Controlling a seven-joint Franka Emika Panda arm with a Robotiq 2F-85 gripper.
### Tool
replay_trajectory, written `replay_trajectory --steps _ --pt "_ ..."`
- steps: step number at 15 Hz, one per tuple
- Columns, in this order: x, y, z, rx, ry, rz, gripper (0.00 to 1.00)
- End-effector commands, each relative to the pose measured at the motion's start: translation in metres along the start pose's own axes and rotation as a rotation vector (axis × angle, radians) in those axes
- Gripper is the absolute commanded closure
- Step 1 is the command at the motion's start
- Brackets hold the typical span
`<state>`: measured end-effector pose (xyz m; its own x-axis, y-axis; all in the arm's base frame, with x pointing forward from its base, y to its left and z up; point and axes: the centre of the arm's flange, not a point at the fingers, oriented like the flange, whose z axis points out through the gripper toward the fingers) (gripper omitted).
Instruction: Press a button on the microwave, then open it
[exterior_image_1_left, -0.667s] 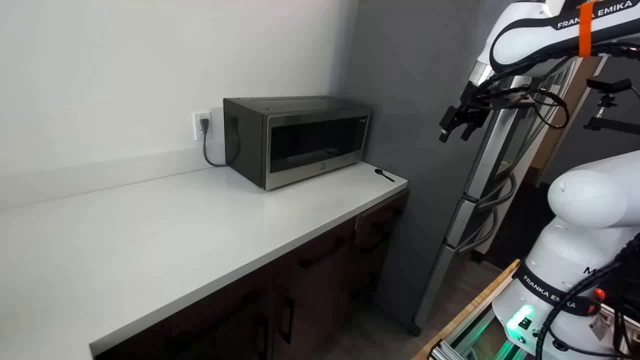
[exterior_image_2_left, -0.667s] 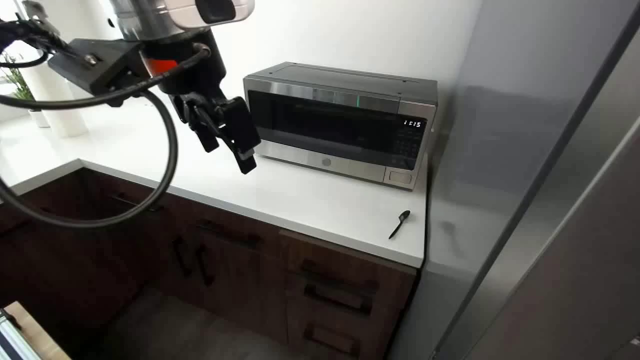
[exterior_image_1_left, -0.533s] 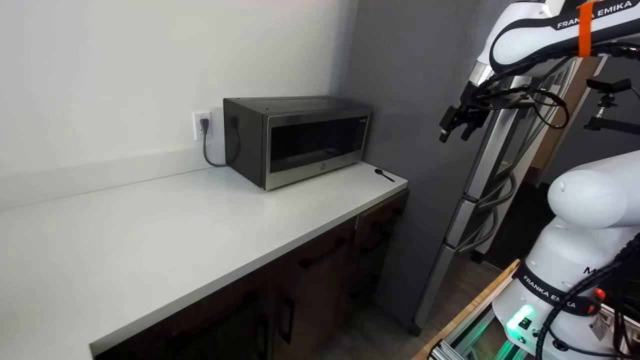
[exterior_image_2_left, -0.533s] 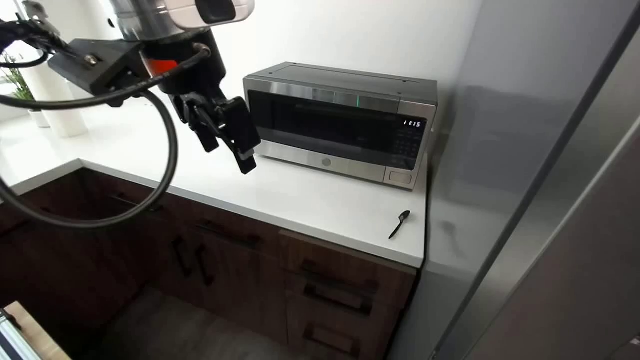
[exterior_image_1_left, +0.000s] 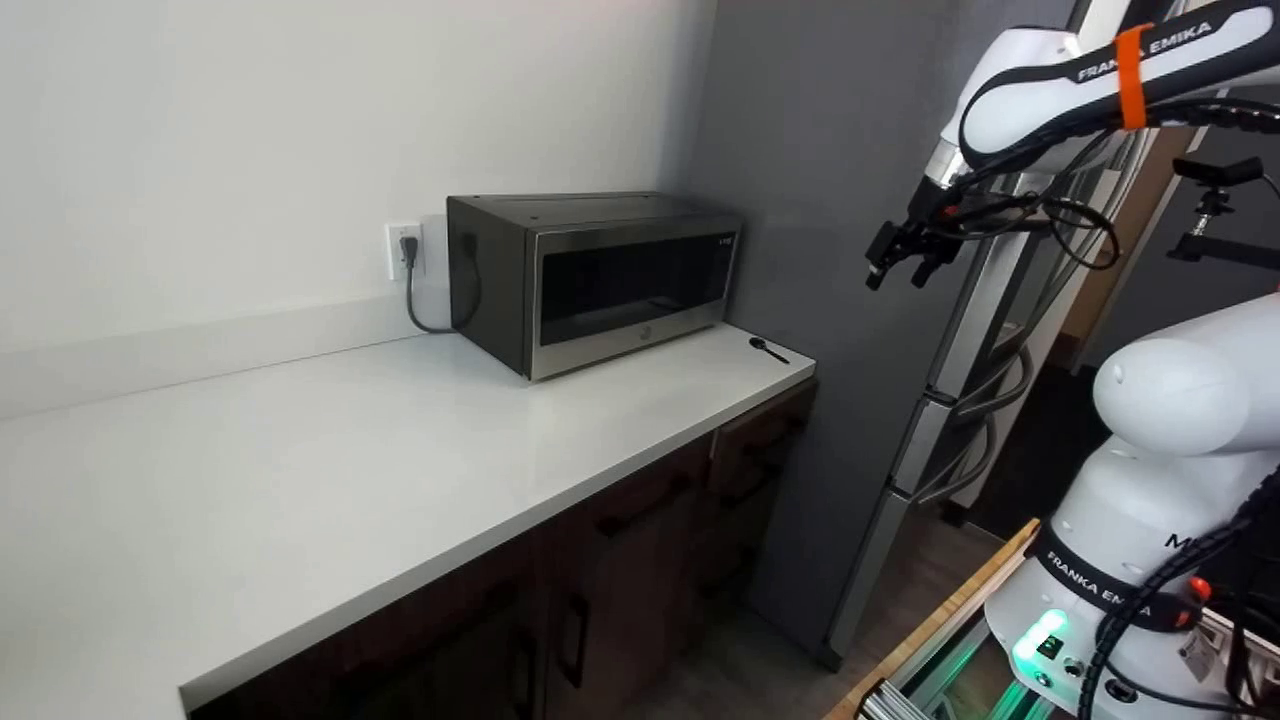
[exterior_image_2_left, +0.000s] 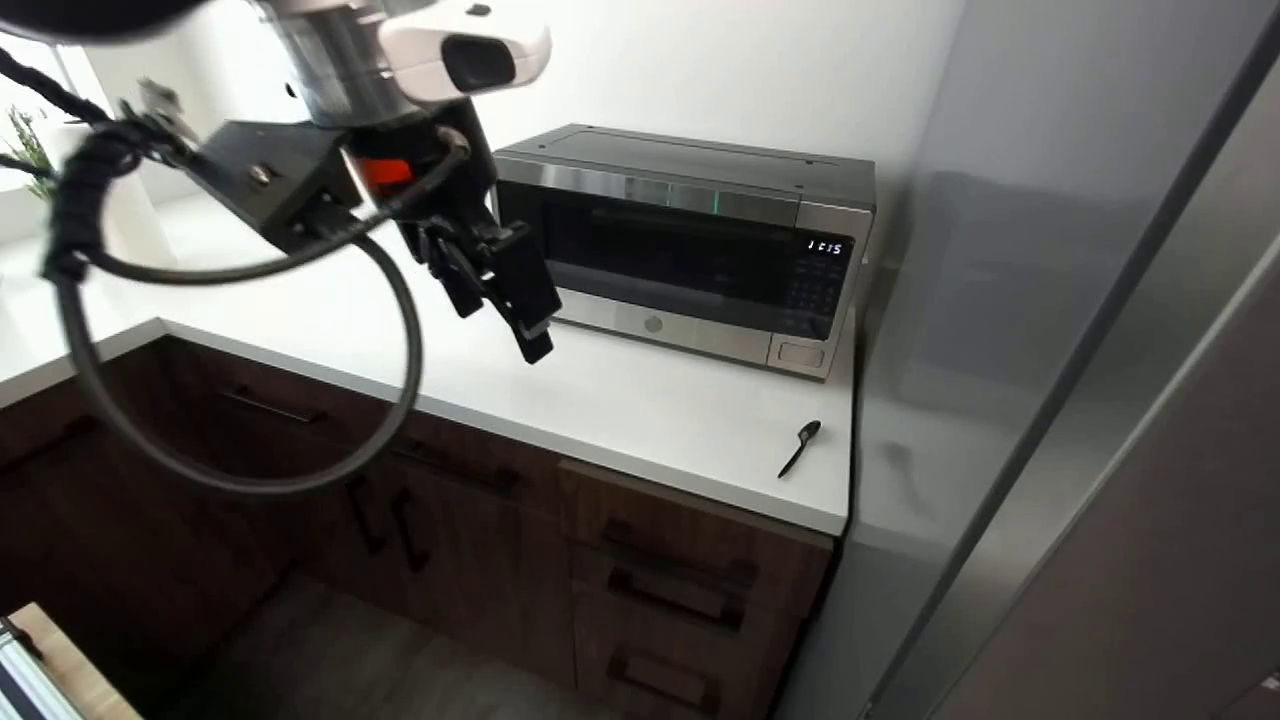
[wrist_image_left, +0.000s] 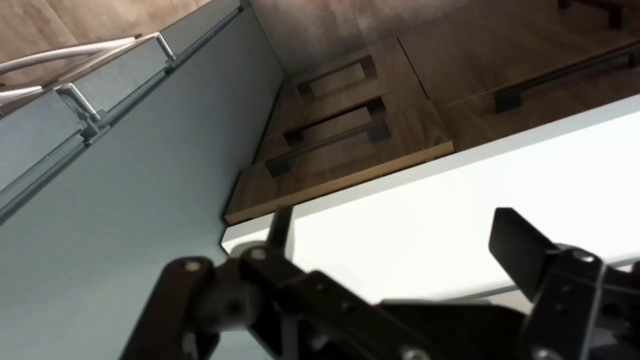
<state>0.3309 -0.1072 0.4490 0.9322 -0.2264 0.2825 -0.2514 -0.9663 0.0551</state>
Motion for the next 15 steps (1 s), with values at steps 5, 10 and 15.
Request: replay_trajectory --steps 5,10,15 --pt "0.102 0.01 0.121 -0.007 0.107 0.113 0.0" --pt "0.165 0.035 0.16 -0.022 0.096 0.179 0.0" --pt "0.21 0.053 0.19 -0.037 0.091 0.241 0.0"
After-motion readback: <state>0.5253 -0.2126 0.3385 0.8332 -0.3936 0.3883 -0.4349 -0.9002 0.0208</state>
